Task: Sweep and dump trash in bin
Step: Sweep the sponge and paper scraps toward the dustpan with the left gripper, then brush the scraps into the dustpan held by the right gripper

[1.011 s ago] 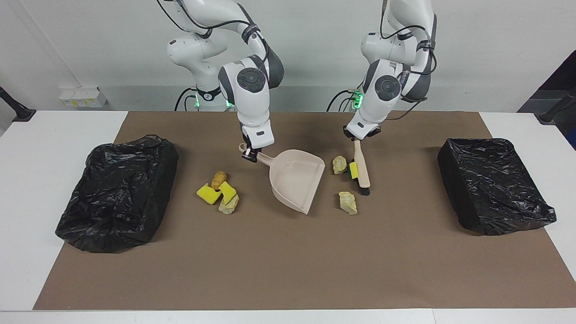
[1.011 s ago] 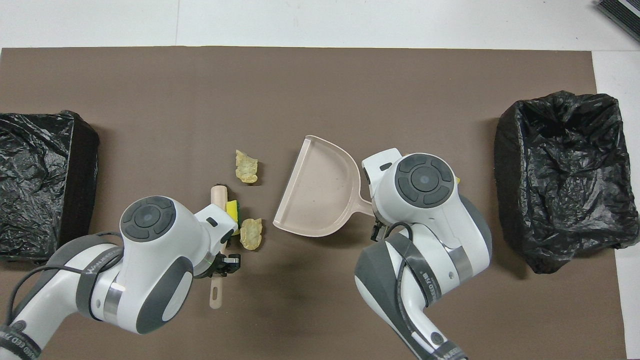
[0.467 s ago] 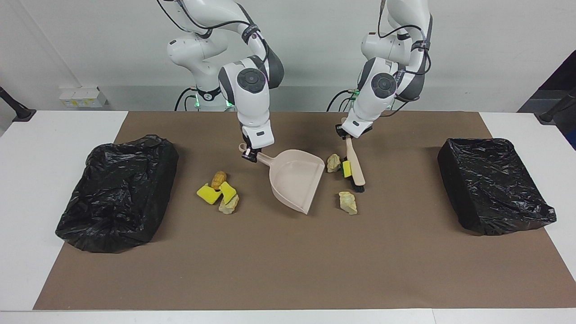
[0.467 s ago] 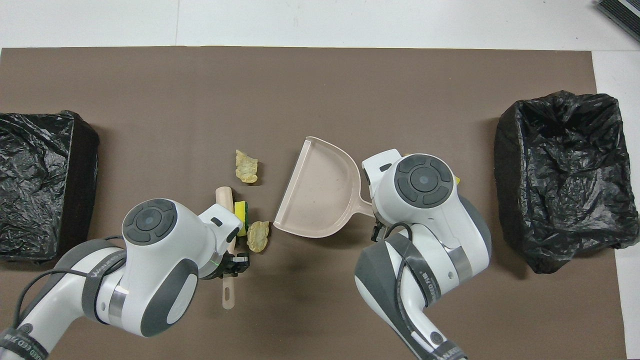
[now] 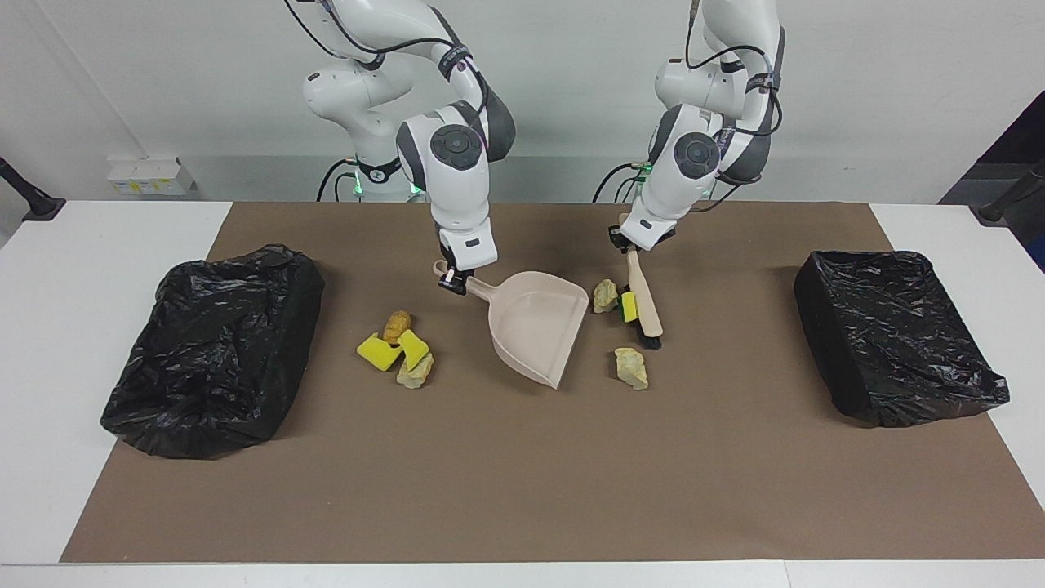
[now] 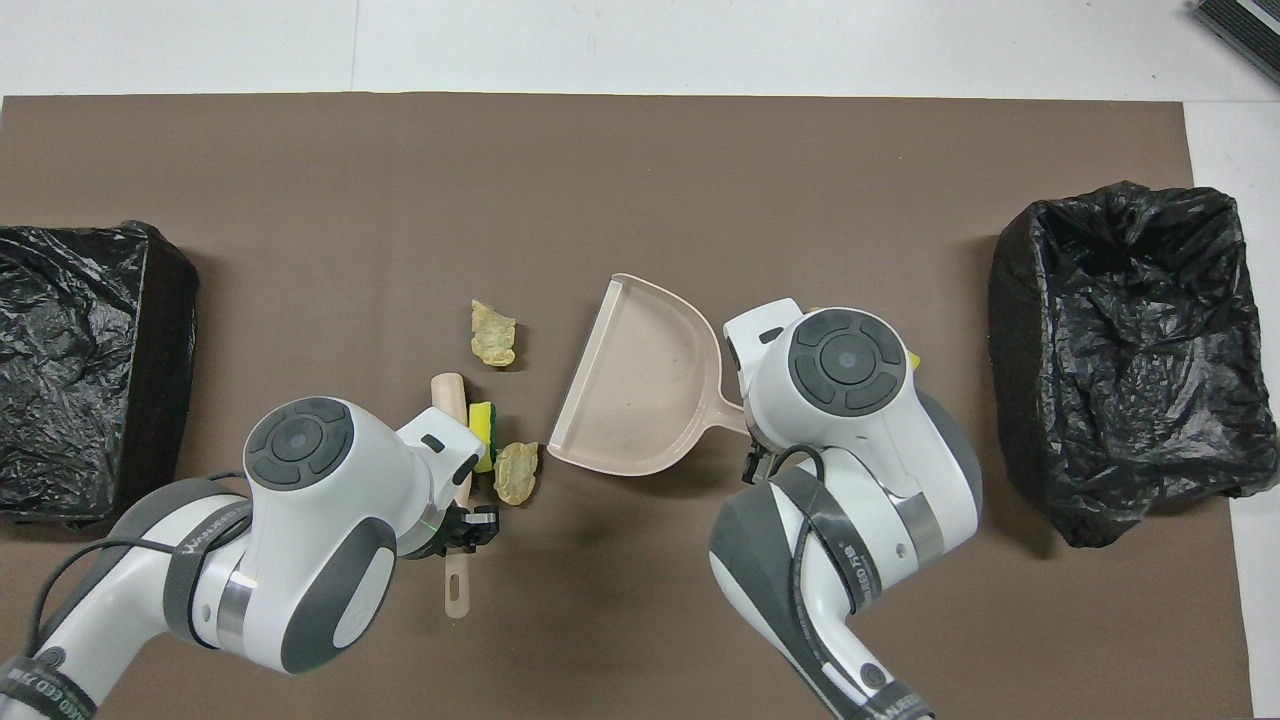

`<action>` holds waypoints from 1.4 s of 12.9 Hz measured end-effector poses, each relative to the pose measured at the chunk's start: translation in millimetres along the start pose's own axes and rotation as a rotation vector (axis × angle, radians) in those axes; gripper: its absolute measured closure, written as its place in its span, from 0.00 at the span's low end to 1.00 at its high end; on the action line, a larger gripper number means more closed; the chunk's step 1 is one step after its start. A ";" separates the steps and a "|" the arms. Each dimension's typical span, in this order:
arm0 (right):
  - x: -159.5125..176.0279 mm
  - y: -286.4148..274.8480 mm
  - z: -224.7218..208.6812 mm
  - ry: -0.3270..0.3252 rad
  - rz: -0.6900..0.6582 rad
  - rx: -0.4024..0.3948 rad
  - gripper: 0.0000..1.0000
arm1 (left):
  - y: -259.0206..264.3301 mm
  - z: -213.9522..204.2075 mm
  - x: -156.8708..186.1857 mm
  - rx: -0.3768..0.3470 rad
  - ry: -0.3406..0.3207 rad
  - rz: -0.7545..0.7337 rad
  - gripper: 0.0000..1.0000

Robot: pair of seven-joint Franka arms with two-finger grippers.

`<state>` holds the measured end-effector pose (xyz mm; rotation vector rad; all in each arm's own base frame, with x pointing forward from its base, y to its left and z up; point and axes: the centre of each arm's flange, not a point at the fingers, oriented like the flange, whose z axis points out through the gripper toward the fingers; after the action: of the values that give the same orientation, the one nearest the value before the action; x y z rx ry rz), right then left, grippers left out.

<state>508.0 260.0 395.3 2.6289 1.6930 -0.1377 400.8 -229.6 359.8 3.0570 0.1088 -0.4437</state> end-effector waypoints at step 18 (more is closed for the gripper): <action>18.5 -18.1 26.5 0.006 -0.050 0.032 0.68 | 0.6 -0.9 0.8 -0.004 0.008 0.001 0.73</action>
<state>497.3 282.8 368.1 2.6128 1.7746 -0.1591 401.9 -230.0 360.4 3.0549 0.1087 -0.4308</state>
